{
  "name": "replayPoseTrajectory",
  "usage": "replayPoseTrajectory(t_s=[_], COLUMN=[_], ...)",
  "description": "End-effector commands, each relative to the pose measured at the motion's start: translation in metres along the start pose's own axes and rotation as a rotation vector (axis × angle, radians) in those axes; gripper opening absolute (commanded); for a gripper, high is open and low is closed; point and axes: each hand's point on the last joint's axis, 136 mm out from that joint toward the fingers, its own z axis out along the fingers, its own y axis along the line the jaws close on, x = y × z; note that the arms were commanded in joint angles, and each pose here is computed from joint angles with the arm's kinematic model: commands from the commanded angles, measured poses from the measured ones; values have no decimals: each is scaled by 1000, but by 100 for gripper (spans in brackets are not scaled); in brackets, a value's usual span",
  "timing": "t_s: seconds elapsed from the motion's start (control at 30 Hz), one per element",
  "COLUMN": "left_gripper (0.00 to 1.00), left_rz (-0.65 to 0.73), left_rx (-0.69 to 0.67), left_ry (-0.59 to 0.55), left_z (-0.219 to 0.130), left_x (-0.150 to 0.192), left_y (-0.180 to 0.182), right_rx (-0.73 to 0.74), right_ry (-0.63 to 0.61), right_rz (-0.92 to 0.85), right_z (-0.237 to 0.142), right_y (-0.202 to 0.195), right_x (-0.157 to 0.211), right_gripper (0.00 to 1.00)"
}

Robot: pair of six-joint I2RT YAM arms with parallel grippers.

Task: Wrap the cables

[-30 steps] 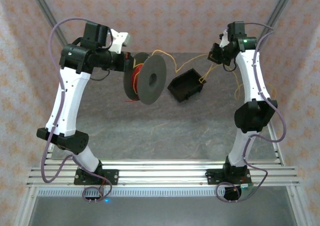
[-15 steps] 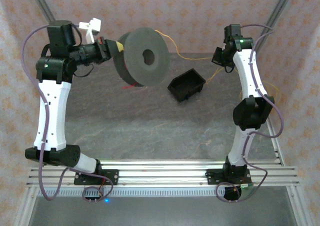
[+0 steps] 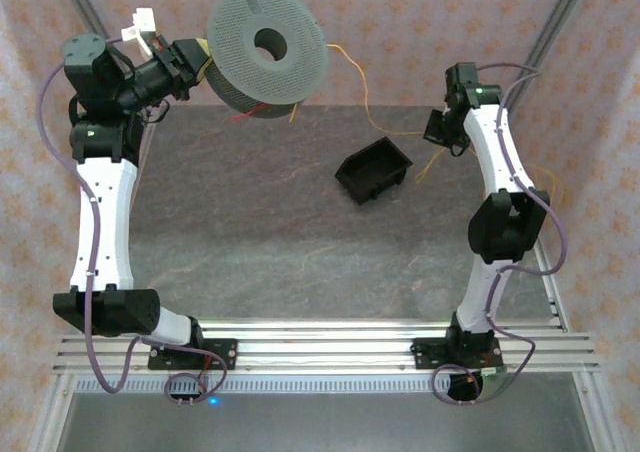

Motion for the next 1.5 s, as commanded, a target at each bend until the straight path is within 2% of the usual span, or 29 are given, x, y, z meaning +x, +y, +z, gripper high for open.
replayPoseTrajectory(t_s=[0.0, 0.2, 0.4, 0.53, 0.67, 0.9, 1.0, 1.17, 1.3, 1.47], left_gripper=[0, 0, 0, 0, 0, 0, 0, 0, 0, 0], left_rz=[90, 131, 241, 280, 354, 428, 467, 516, 546, 574], left_rx=[-23, -127, -377, -369, -428, -543, -605, -721, -791, -844], left_ry=[-81, -41, 92, 182, 329, 495, 531, 561, 588, 627], left_z=[-6, -5, 0, 10, 20, 24, 21, 15, 10, 6], left_x=[-17, -2, 37, 66, 108, 152, 162, 168, 173, 181], left_y=[-16, 2, 56, 71, 91, 137, 160, 201, 230, 256], right_rx=[-25, -57, -199, -226, -203, -265, -304, -323, -267, -217], right_ry=[-83, -53, 3, 36, 41, -23, -8, 35, 81, 70], right_rz=[-37, -44, -118, -113, -93, -76, -88, -190, -209, -175], right_z=[-34, -33, -40, -35, -28, -38, -39, -30, -5, 18], right_y=[7, 14, 60, 73, 74, 101, 119, 151, 150, 147], right_x=[-2, 5, 29, 48, 42, 6, -1, 18, 32, 23], right_gripper=[0, 0, 0, 0, 0, 0, 0, 0, 0, 0])
